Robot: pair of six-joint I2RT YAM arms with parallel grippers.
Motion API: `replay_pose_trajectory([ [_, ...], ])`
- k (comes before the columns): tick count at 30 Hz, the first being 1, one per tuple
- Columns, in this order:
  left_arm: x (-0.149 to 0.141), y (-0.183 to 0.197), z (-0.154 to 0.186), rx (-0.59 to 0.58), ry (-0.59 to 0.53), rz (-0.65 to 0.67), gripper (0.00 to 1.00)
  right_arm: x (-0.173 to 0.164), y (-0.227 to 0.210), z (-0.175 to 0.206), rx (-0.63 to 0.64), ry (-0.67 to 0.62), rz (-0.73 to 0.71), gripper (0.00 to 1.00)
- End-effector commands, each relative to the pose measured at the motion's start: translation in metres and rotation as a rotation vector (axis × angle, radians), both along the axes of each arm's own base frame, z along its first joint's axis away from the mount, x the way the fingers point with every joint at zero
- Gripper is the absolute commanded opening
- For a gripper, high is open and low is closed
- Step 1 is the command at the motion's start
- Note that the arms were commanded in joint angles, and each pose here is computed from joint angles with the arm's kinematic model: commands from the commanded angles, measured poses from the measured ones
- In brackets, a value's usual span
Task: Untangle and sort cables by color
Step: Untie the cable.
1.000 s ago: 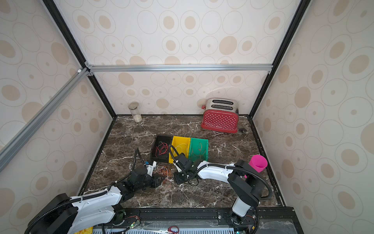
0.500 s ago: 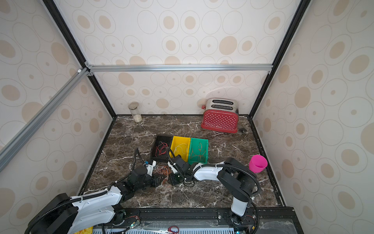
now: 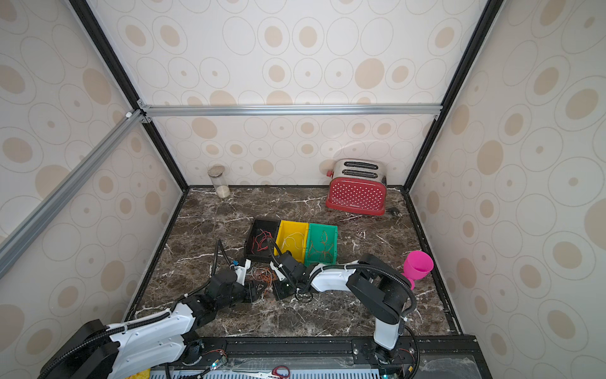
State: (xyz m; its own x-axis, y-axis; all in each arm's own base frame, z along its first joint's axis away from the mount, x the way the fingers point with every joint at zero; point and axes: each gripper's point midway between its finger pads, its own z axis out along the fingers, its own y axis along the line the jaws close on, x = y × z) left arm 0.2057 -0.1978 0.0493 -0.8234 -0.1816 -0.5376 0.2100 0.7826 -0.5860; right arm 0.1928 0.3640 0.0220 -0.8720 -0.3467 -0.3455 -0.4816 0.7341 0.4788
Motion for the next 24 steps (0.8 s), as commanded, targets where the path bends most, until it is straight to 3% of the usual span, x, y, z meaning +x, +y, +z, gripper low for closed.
replay_pose_trajectory([
  [1,0.005,0.009,-0.001,0.063,0.005,0.044,0.44,0.0,-0.019,0.009,-0.068,-0.082,-0.026,0.0],
  [4,0.006,0.02,-0.013,0.133,0.031,0.077,0.6,0.001,-0.031,0.019,-0.106,-0.137,-0.039,0.0],
  [7,0.007,0.022,-0.018,0.157,0.041,0.082,0.63,0.001,-0.041,0.026,-0.133,-0.166,-0.049,0.0],
  [15,0.008,0.026,-0.029,0.188,0.054,0.096,0.54,0.005,-0.085,0.06,-0.216,-0.277,-0.126,0.0],
  [24,0.007,0.033,-0.036,0.215,0.06,0.101,0.47,0.018,-0.147,0.131,-0.288,-0.475,-0.285,0.0],
])
